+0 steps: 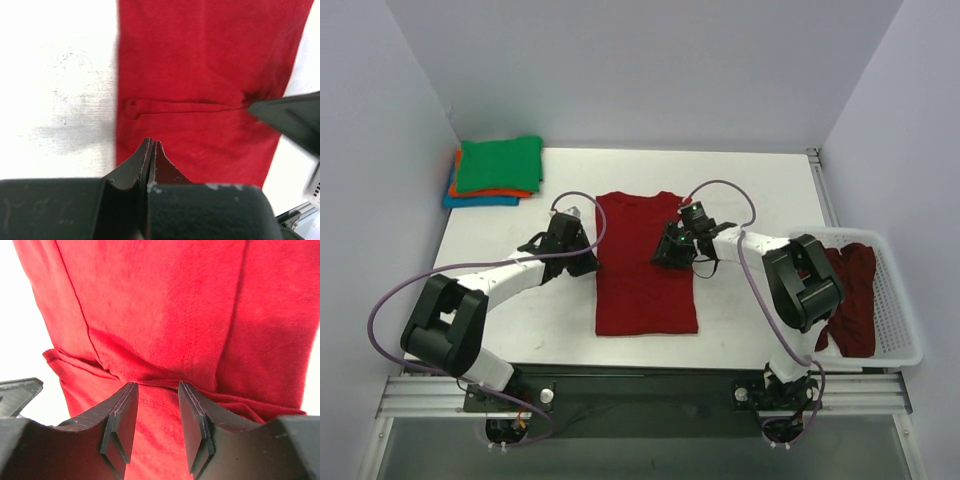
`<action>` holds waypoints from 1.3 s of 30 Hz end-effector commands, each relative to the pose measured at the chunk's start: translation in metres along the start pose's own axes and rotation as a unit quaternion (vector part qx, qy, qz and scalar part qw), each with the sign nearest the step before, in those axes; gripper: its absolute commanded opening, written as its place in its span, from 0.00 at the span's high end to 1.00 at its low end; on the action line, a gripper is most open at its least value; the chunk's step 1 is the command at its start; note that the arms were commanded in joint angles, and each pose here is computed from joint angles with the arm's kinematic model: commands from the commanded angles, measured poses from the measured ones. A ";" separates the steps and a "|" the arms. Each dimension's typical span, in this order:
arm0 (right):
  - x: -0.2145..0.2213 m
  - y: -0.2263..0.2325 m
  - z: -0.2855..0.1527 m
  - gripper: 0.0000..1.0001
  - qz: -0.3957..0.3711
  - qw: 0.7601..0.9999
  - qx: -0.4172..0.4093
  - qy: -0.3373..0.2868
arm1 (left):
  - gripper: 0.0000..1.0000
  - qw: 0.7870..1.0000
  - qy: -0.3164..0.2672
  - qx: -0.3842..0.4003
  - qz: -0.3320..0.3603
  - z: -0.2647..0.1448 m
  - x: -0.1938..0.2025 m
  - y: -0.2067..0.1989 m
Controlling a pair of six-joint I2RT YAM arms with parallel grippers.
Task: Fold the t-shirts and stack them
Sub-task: Fold the folded rectangular tshirt in 1/3 of the way
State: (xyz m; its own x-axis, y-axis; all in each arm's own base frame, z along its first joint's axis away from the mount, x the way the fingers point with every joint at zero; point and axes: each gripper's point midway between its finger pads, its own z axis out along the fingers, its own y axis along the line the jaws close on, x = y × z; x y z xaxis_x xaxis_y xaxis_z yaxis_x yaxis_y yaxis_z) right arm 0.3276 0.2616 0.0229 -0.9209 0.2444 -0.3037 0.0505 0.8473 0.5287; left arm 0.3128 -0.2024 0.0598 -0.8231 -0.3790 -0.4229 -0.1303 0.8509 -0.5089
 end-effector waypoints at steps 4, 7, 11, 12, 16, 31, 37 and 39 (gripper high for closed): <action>-0.041 -0.009 -0.035 0.60 -0.027 0.999 -0.014 -0.027 | 1.00 1.000 -0.012 0.008 0.012 -0.003 -0.010 -0.007; -0.032 -0.013 -0.050 0.59 -0.038 0.999 0.003 -0.025 | 1.00 1.000 -0.010 0.010 0.015 -0.001 -0.009 -0.007; -0.020 -0.018 -0.063 0.59 -0.048 0.998 0.016 -0.039 | 1.00 0.999 0.001 0.035 0.018 0.004 -0.006 -0.017; -0.018 -0.020 -0.063 0.59 -0.050 0.998 0.021 -0.043 | 1.00 0.999 0.003 0.042 0.020 0.005 -0.006 -0.022; -0.015 -0.036 -0.060 0.60 -0.047 0.997 0.038 -0.041 | 1.00 0.998 0.011 0.063 0.018 0.016 -0.003 -0.033; -0.030 -0.096 -0.024 0.62 0.037 0.996 0.075 0.000 | 1.00 0.999 0.025 -0.028 -0.031 0.061 0.000 0.016; -0.005 -0.101 -0.033 0.62 0.063 0.995 0.072 0.009 | 1.00 0.999 0.019 -0.042 -0.028 0.048 0.004 0.030; 0.004 -0.099 -0.038 0.63 0.060 0.996 0.068 0.013 | 1.00 0.999 0.015 -0.046 -0.018 0.039 0.000 0.031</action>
State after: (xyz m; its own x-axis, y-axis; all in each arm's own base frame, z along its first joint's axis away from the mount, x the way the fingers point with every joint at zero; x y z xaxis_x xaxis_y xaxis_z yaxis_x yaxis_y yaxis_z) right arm 0.3472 0.1688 0.0187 -0.8806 0.3504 -0.3189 0.1556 0.8496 0.5039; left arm 0.3407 -0.2226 0.0253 -0.8382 -0.4097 -0.3599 -0.1595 0.8153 -0.5566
